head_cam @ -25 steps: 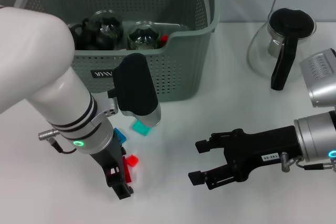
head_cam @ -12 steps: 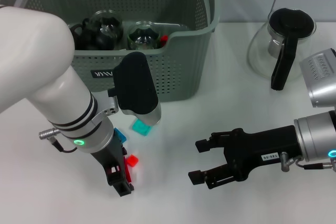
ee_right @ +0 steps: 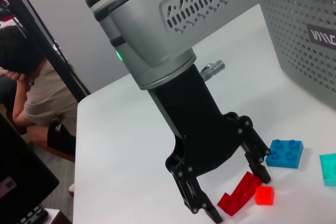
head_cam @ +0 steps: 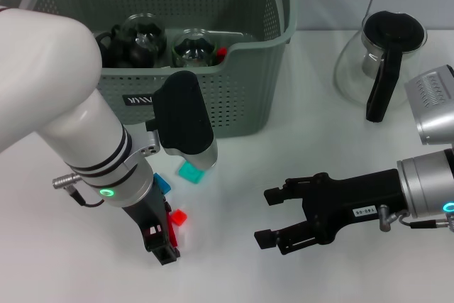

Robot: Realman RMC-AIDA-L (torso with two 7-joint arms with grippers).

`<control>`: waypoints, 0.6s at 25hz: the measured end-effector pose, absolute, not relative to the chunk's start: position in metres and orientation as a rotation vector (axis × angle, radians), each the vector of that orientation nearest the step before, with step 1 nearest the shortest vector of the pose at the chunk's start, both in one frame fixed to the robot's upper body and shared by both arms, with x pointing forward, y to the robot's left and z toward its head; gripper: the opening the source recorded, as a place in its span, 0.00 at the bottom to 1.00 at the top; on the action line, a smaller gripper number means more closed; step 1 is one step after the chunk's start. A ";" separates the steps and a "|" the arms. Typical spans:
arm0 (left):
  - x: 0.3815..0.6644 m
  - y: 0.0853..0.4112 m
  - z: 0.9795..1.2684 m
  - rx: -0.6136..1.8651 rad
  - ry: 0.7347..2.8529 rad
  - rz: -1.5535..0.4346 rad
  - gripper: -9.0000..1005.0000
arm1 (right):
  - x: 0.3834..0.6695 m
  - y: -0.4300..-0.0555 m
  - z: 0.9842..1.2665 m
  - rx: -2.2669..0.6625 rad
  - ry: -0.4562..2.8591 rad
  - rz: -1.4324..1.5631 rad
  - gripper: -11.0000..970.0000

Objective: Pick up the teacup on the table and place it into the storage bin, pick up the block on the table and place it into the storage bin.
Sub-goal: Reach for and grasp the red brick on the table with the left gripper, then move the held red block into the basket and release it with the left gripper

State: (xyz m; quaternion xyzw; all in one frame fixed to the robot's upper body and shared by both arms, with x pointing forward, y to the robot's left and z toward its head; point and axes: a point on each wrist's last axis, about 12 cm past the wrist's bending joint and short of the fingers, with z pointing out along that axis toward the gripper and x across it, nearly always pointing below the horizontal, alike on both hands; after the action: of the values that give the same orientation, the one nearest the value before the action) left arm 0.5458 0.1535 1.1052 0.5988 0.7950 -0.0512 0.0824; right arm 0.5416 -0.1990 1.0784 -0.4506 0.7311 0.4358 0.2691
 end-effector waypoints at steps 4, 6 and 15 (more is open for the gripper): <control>0.546 0.153 1.105 1.787 2.373 -0.152 0.78 | 0.541 -0.200 1.078 -1.213 1.973 1.175 0.97; 0.546 0.153 1.106 1.786 2.373 -0.151 0.75 | 0.541 -0.200 1.078 -1.215 1.972 1.174 0.97; 0.546 0.153 1.107 1.797 2.370 -0.142 0.67 | 0.540 -0.201 1.077 -1.215 1.969 1.174 0.97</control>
State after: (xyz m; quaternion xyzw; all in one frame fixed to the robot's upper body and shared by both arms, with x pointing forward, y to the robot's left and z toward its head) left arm 0.5462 0.1530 1.1067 0.6014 0.7933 -0.0476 0.0821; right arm 0.5405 -0.2006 1.0772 -0.4507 0.7308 0.4356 0.2702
